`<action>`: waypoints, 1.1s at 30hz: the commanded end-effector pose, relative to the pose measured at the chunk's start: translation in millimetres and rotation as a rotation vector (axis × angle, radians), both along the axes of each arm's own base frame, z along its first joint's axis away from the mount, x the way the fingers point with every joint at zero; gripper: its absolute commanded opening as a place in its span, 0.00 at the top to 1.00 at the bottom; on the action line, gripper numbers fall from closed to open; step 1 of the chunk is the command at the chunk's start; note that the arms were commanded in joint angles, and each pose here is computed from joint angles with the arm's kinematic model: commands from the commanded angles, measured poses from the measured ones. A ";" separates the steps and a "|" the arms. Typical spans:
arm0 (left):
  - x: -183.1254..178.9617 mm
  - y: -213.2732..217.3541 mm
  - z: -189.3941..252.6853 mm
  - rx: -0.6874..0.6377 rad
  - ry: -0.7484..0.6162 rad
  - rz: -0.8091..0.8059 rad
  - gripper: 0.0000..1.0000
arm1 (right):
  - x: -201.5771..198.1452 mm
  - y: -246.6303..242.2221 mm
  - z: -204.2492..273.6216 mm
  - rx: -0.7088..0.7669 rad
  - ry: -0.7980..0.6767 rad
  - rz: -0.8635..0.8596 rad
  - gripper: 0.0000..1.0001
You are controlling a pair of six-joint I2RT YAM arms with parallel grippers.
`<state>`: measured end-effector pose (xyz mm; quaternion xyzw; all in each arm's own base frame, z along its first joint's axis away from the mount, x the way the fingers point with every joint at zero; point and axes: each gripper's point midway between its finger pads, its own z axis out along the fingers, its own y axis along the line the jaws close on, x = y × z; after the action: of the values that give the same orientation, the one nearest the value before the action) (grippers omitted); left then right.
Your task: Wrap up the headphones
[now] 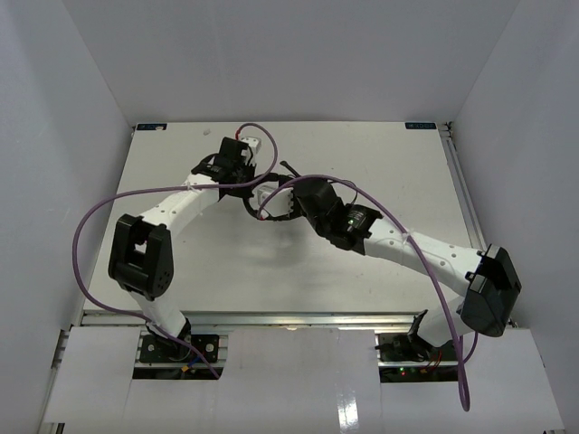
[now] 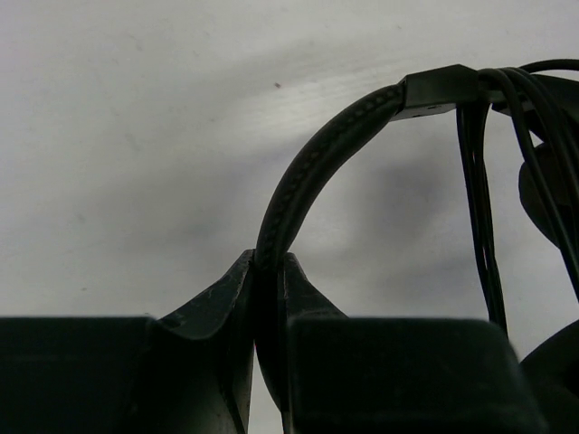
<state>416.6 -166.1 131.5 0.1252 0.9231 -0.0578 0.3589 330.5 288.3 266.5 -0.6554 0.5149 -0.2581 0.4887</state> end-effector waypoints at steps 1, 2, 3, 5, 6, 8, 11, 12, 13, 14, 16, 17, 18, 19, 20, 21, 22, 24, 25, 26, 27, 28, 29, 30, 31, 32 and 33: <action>-18.7 -32.3 32.5 -0.125 -0.044 -0.144 1.00 | 9.0 -10.3 77.7 0.066 -0.282 -0.027 0.92; -22.9 -37.3 32.6 -0.133 -0.037 -0.164 1.00 | 9.3 -7.4 79.7 0.071 -0.293 -0.014 0.92; -30.5 -46.4 34.2 -0.157 -0.025 -0.205 1.00 | 9.2 -3.2 79.5 0.076 -0.301 0.006 0.92; -43.5 -59.5 38.3 -0.188 -0.014 -0.265 1.00 | 9.7 2.5 81.7 0.087 -0.325 0.035 0.92; -49.4 -63.2 40.9 -0.202 -0.012 -0.283 1.00 | 10.2 4.2 82.4 0.091 -0.333 0.045 0.92; -60.0 -68.7 50.1 -0.239 -0.016 -0.313 1.00 | 10.5 9.5 81.0 0.102 -0.336 0.074 0.92; -70.1 -73.4 61.1 -0.274 -0.028 -0.346 1.00 | 10.0 16.0 73.9 0.098 -0.323 0.132 0.92; -75.0 -75.0 68.1 -0.284 -0.040 -0.366 1.00 | 10.7 15.5 68.5 0.081 -0.319 0.140 0.92; -78.5 -75.9 69.5 -0.284 -0.041 -0.379 1.00 | 12.9 16.4 65.9 0.063 -0.322 0.152 0.92; -82.1 -76.8 70.6 -0.282 -0.039 -0.395 1.00 | 14.3 16.5 64.3 0.053 -0.324 0.158 0.92; -87.2 -78.7 71.7 -0.281 -0.037 -0.421 1.00 | 16.3 18.2 62.1 0.035 -0.328 0.172 0.92; -89.4 -79.9 71.5 -0.282 -0.035 -0.430 1.00 | 16.9 19.7 62.4 0.023 -0.332 0.182 0.92; -92.2 -82.0 70.8 -0.284 -0.032 -0.445 1.00 | 17.6 21.7 59.0 0.013 -0.322 0.193 0.92; -94.3 -83.2 71.1 -0.290 -0.030 -0.455 1.00 | 19.0 22.5 59.5 0.012 -0.313 0.197 0.92; -95.7 -83.9 71.5 -0.294 -0.030 -0.461 1.00 | 19.6 22.8 56.1 0.009 -0.291 0.205 0.92; -96.6 -83.8 71.0 -0.294 -0.029 -0.463 1.00 | 19.6 22.7 51.9 0.007 -0.267 0.215 0.92; -97.1 -82.5 69.2 -0.288 -0.027 -0.459 1.00 | 19.6 22.5 50.9 0.009 -0.252 0.223 0.91; -97.6 -81.5 66.3 -0.284 -0.023 -0.457 1.00 | 18.9 23.1 48.9 0.012 -0.230 0.234 0.88; -98.0 -81.2 64.3 -0.283 -0.017 -0.456 1.00 | 18.3 22.6 47.6 0.013 -0.219 0.237 0.84; -98.5 -81.1 62.5 -0.282 -0.011 -0.455 1.00 | 17.5 21.8 45.4 0.012 -0.205 0.239 0.81; -98.5 -81.4 61.2 -0.282 -0.006 -0.454 1.00 | 16.4 21.3 41.8 0.008 -0.187 0.243 0.78; -97.9 -82.0 59.9 -0.283 -0.001 -0.454 1.00 | 15.2 21.8 40.1 0.006 -0.176 0.250 0.74; -97.8 -82.4 58.0 -0.282 0.007 -0.453 1.00 | 14.2 22.2 38.1 0.007 -0.163 0.254 0.71; -97.9 -82.7 57.4 -0.283 0.011 -0.452 1.00 | 12.9 22.9 35.5 0.018 -0.145 0.256 0.66; -98.1 -82.9 56.8 -0.284 0.016 -0.452 1.00 | 11.9 24.0 34.3 0.027 -0.130 0.263 0.61; -98.5 -83.1 56.1 -0.285 0.021 -0.451 1.00 | 11.0 25.2 33.5 0.036 -0.116 0.271 0.57; -98.9 -82.5 55.9 -0.283 0.024 -0.449 1.00 | 10.0 24.1 26.9 0.023 -0.092 0.275 0.55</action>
<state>332.5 -237.0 174.1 0.2509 0.8739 -0.2321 0.3458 338.6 316.2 267.4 -0.7156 0.3909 -0.2282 0.5320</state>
